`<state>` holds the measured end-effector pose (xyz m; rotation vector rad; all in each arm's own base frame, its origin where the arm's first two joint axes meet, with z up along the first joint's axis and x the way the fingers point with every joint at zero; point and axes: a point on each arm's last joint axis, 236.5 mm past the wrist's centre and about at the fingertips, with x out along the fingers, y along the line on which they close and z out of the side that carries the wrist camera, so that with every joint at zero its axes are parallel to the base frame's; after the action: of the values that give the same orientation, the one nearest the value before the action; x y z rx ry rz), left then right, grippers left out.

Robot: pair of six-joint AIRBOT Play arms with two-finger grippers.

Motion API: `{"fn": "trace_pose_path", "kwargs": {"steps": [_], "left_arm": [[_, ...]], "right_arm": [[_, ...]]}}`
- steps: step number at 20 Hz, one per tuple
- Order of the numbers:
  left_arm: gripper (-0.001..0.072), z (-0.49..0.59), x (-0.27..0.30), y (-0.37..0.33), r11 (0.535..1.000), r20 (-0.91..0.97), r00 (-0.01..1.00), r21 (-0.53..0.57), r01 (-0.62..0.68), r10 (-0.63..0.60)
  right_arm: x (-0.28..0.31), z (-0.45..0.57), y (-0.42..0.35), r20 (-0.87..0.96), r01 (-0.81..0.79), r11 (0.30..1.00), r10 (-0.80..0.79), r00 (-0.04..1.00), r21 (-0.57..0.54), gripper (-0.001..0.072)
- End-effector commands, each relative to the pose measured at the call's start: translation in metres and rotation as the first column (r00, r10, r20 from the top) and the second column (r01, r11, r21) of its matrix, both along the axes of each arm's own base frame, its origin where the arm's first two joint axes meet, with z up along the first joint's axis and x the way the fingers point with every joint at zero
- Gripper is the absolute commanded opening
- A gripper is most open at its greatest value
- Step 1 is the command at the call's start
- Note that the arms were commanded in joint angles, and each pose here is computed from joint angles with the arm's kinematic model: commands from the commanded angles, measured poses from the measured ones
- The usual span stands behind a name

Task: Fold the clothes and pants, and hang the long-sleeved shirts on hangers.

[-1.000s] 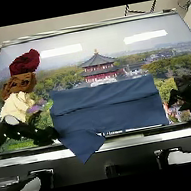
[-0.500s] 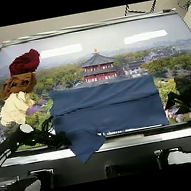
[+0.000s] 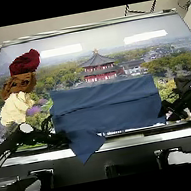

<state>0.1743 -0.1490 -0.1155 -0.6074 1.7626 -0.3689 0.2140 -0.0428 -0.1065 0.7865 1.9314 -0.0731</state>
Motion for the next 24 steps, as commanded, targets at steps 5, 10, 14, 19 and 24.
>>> {"fn": "trace_pose_path", "kwargs": {"steps": [5,10,14,19,24], "left_arm": [[0.0029,0.020,0.027,0.018,1.000,0.073,0.997,-0.005,0.018,-0.018],[0.0027,0.086,0.121,0.044,0.999,0.309,0.951,0.037,-0.004,-0.008],[0.0027,0.114,0.195,0.044,0.999,0.415,0.910,0.043,-0.005,-0.014],[0.0028,0.101,0.264,0.042,0.999,0.401,0.916,0.033,-0.011,-0.003],[0.0029,0.079,0.300,0.043,0.999,0.398,0.917,0.032,-0.017,0.003]], "right_arm": [[-0.005,0.002,0.013,0.007,-0.011,0.998,0.011,1.000,0.054,0.0037],[0.081,0.053,-0.002,0.243,0.076,0.997,-0.082,0.967,0.034,0.0033],[0.154,0.074,-0.004,0.401,0.049,0.997,-0.022,0.916,-0.057,0.0034],[0.227,0.061,0.000,0.465,0.067,0.990,-0.001,0.885,-0.125,0.0035],[0.234,0.028,-0.001,0.416,0.089,0.991,-0.037,0.908,-0.105,0.0037]]}}
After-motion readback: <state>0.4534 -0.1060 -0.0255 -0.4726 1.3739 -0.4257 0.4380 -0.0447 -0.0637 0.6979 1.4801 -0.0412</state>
